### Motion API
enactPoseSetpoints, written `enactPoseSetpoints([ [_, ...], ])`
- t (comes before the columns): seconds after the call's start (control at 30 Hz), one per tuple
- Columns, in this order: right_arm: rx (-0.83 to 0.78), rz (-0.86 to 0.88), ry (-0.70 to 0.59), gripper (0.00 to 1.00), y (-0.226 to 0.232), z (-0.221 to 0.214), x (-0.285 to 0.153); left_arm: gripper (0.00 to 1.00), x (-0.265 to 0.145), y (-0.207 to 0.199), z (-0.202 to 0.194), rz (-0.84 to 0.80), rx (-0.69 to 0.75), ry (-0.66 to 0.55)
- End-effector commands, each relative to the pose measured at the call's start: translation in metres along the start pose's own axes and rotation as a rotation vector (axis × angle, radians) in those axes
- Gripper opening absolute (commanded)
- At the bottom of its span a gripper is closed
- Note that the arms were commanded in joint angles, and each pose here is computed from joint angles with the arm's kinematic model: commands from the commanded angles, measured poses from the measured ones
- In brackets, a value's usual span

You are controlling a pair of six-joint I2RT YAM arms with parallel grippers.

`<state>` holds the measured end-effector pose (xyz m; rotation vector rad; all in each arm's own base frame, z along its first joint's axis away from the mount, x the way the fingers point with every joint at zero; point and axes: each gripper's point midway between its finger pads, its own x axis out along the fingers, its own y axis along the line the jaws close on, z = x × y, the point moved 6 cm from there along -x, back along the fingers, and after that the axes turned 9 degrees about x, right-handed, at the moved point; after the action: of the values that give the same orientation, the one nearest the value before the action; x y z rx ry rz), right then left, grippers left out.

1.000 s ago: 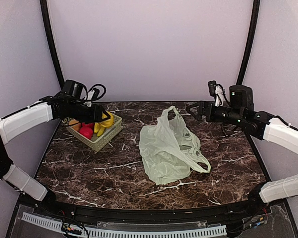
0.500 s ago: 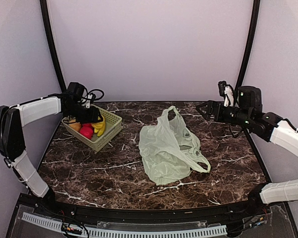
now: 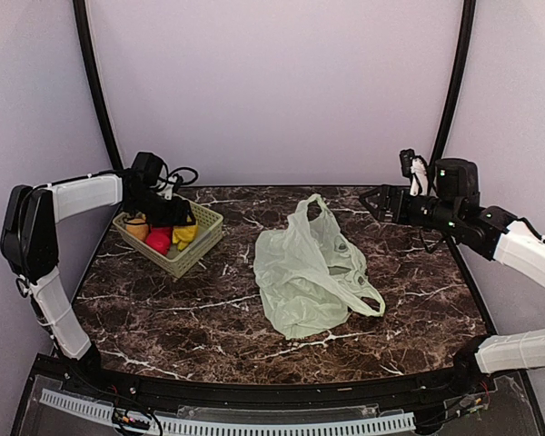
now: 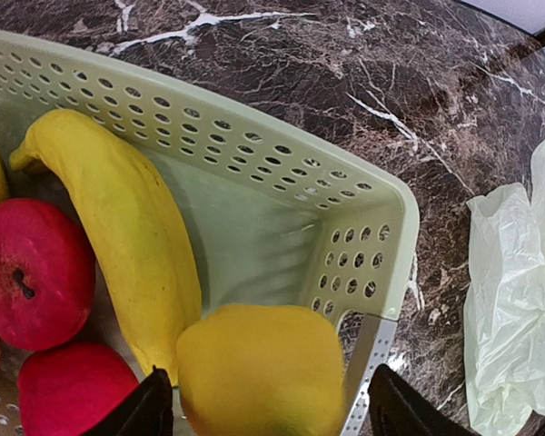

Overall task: Untie the knot of the plastic bag and take out the fruit
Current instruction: Place the fake fruit in the bin, then reset both arms

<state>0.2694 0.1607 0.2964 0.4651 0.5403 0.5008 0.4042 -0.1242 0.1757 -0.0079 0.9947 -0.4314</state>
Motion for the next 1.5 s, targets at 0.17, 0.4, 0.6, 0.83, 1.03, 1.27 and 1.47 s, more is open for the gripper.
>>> enactPoseSetpoints([
  [0.17,0.014,-0.038,0.006,0.99,-0.01,-0.003,0.003,0.86,-0.007,-0.004,0.004,-0.015,0.017,-0.012],
  [0.4,0.019,-0.042,0.009,0.99,-0.012,-0.005,0.003,0.86,-0.013,-0.005,0.005,-0.011,0.02,-0.032],
  [0.6,0.013,-0.08,0.021,0.99,-0.02,-0.008,0.011,0.9,-0.032,-0.002,0.012,0.048,0.013,-0.141],
  [0.83,0.014,-0.206,0.008,0.99,-0.062,-0.003,0.022,0.98,-0.07,0.044,0.0,0.189,-0.114,-0.31],
  [1.03,0.079,-0.291,-0.088,0.99,-0.121,0.012,0.013,0.98,-0.126,0.097,-0.028,0.359,-0.236,-0.547],
  [1.27,0.034,-0.347,-0.281,0.99,-0.161,0.008,-0.014,0.99,-0.163,0.118,-0.075,0.618,-0.209,-0.754],
  [1.47,-0.126,-0.409,-0.452,0.99,-0.173,-0.005,-0.032,0.99,-0.152,0.113,-0.113,0.697,-0.09,-0.846],
])
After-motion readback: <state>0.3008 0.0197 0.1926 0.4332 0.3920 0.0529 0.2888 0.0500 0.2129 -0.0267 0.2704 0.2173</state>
